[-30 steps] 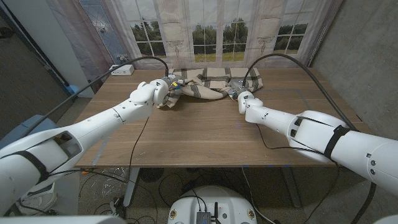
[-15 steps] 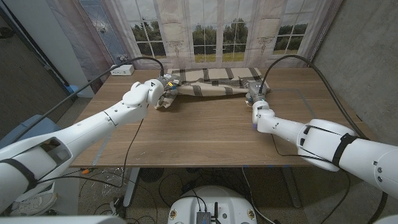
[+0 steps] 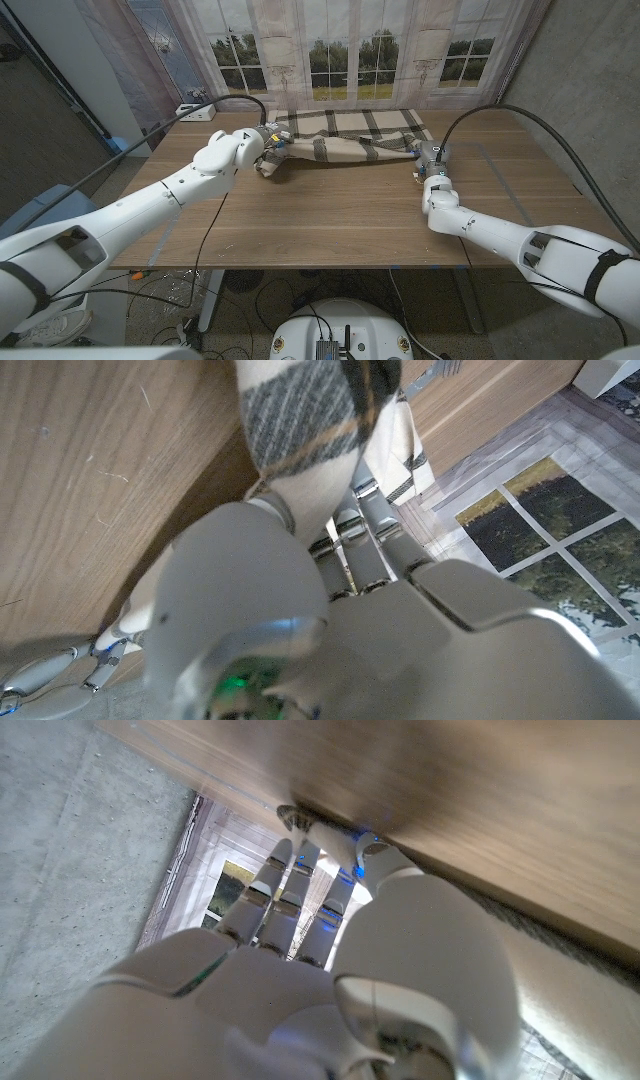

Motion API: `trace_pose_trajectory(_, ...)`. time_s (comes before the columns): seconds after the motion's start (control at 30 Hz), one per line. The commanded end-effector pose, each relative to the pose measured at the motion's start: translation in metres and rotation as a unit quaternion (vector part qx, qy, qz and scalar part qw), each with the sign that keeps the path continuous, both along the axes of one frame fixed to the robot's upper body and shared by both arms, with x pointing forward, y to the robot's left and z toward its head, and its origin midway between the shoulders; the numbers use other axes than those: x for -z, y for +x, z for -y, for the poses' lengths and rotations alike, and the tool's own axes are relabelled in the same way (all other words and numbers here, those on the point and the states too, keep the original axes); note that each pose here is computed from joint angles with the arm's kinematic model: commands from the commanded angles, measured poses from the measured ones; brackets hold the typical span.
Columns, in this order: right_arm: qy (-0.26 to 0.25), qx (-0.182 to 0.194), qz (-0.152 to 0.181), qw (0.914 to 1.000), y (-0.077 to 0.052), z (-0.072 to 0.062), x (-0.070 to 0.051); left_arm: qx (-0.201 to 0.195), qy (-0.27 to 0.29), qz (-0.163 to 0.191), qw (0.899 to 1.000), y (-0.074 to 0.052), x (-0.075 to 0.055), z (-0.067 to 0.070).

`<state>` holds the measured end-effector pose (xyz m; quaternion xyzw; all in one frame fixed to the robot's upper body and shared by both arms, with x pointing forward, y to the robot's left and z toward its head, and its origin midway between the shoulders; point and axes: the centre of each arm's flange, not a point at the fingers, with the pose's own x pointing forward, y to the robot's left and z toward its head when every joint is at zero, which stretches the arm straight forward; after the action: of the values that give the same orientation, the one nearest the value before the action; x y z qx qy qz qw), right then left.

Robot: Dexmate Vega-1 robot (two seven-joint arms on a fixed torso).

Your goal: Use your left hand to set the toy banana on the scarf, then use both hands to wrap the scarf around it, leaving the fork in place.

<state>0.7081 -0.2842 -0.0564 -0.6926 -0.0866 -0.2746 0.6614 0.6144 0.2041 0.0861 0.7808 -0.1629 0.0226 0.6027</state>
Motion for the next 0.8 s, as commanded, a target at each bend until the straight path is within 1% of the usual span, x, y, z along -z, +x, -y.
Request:
trace_pose_trajectory(0.03, 0.019, -0.052, 0.047, 0.9974, -0.065, -0.037, -0.012, 0.019, 0.006, -0.02, 1.0, -0.02, 0.01, 0.012)
trace_pose_trajectory(0.27, 0.023, -0.042, 0.052, 0.9975, -0.088, -0.031, -0.002, 0.032, 0.005, -0.031, 0.999, -0.029, 0.015, 0.018)
trace_pose_trajectory(0.47, 0.022, -0.036, 0.056, 0.9975, -0.104, -0.025, 0.003, 0.044, 0.008, -0.045, 0.998, -0.041, 0.019, 0.022)
trace_pose_trajectory(0.63, 0.03, -0.028, 0.059, 0.9974, -0.112, -0.02, 0.006, 0.046, 0.027, -0.058, 0.997, -0.054, 0.021, 0.027)
trace_pose_trajectory(0.8, 0.032, -0.028, 0.061, 0.9972, -0.115, -0.019, 0.01, 0.035, 0.054, -0.069, 0.996, -0.068, 0.021, 0.028)
